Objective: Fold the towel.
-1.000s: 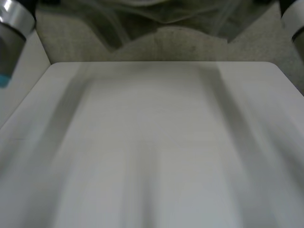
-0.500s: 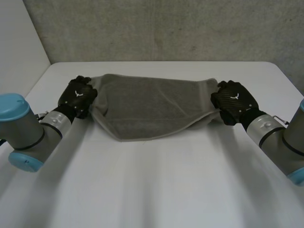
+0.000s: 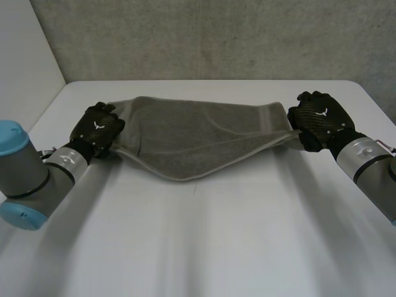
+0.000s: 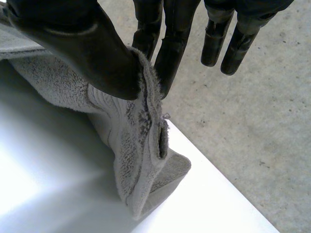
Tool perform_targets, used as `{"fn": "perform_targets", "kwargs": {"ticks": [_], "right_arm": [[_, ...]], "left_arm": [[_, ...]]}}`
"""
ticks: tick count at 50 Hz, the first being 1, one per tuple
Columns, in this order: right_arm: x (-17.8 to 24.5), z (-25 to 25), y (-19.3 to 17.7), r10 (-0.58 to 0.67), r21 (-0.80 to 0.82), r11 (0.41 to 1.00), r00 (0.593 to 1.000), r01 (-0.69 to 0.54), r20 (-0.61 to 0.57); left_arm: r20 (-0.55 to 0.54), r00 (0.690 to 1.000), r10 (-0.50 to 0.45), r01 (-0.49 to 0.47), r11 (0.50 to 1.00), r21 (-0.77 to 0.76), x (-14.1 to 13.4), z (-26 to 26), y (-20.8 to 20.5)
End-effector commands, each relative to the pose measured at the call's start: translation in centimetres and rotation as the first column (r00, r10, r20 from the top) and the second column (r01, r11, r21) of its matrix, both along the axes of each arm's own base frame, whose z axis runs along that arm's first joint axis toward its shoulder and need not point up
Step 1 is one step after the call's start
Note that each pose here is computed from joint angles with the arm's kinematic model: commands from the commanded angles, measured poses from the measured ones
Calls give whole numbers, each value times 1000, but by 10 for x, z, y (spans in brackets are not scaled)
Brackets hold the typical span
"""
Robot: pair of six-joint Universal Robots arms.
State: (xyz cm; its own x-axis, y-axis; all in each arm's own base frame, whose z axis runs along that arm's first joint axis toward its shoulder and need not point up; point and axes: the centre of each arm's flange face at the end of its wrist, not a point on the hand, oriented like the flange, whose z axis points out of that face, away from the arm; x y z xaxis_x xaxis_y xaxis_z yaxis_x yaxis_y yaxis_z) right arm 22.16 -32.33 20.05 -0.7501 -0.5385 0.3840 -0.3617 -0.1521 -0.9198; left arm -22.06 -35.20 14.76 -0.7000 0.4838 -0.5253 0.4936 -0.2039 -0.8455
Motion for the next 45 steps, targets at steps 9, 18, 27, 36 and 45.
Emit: {"fn": "perform_targets", "kwargs": {"ticks": [9, 18, 27, 36, 45], "right_arm": [[-1, 0, 0, -5, 3, 1000, 1000, 5, 1], [-9, 10, 4, -26, 61, 998, 1000, 26, -8], [-37, 66, 24, -93, 48, 995, 996, 93, -9], [-47, 95, 59, -51, 102, 993, 998, 54, -26], [-63, 108, 70, -34, 71, 997, 996, 40, -78]], "left_arm": [[0, 1000, -3, 3, 1000, 20, 2, 2, 14], [-7, 1000, 16, -16, 1000, 5, 11, 14, 12], [-38, 998, 56, -58, 996, -64, 45, 70, 9], [-147, 989, 19, -19, 1000, 7, 64, 113, 44], [-215, 977, -3, 6, 1000, 13, 74, 129, 58]]}}
